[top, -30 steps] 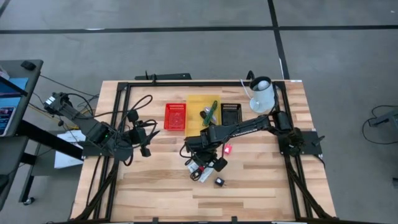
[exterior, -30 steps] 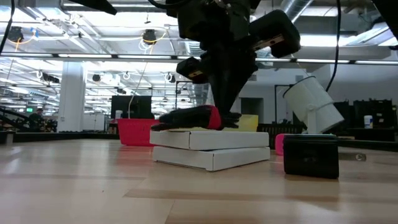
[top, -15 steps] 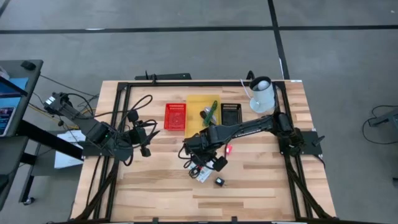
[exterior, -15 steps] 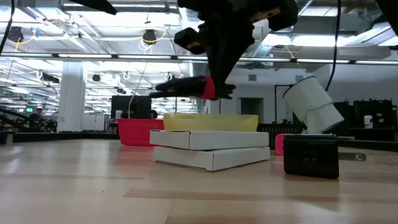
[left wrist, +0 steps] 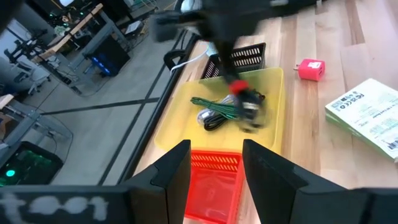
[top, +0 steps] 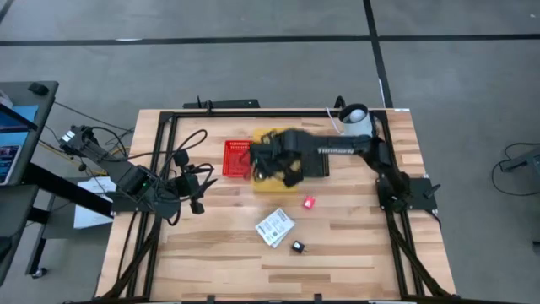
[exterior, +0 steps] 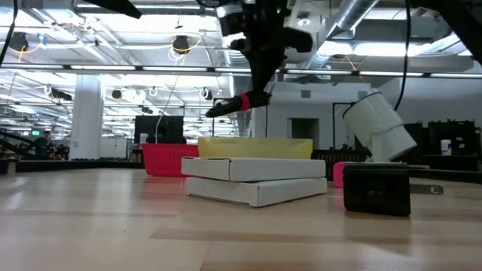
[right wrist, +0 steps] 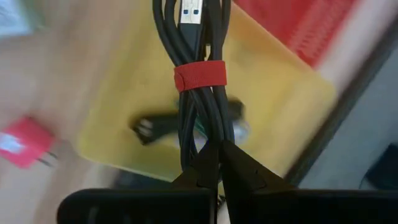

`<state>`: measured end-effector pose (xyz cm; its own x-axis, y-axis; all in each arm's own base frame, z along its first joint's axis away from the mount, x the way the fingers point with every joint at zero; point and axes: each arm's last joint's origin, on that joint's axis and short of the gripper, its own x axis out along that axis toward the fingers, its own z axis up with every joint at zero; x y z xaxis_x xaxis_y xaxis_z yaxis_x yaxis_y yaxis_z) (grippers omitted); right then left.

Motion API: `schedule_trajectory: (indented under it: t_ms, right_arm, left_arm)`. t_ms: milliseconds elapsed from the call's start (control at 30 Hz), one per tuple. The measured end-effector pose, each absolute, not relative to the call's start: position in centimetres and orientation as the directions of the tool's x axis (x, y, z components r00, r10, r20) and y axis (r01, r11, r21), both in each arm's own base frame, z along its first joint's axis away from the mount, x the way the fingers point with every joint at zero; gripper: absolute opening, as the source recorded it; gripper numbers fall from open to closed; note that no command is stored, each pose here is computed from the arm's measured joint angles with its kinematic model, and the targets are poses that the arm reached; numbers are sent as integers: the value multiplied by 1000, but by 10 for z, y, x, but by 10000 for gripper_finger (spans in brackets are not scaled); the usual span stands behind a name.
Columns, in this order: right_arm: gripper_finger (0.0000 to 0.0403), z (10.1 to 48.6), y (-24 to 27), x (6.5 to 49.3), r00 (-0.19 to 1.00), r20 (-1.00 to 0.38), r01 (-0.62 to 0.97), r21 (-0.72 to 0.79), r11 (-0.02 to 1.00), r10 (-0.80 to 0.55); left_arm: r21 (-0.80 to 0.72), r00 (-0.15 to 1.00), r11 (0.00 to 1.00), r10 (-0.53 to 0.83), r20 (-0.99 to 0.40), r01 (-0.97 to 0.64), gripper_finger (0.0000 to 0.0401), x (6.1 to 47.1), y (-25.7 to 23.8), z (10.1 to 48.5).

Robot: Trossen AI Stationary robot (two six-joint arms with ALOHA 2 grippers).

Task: Pick and place items into bin
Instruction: Put the black charger cable in the yellow bin

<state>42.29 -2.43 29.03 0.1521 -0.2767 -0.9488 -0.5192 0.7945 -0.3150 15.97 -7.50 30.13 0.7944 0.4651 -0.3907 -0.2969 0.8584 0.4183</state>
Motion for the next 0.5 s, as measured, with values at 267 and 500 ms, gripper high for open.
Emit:
schedule_trajectory:
  t_ms: [267,500]
  right_arm:
    - [9,296,-101,411,106,-949,-357,-314,880,-296]
    - [49,293,-142,400,76,-952,-229,-306,924,-297]
  left_arm:
    - [413,797,865,453,-399,-285,137,160,-75,301]
    - [413,797,865,453,-399,-285,137,160,-75,301]
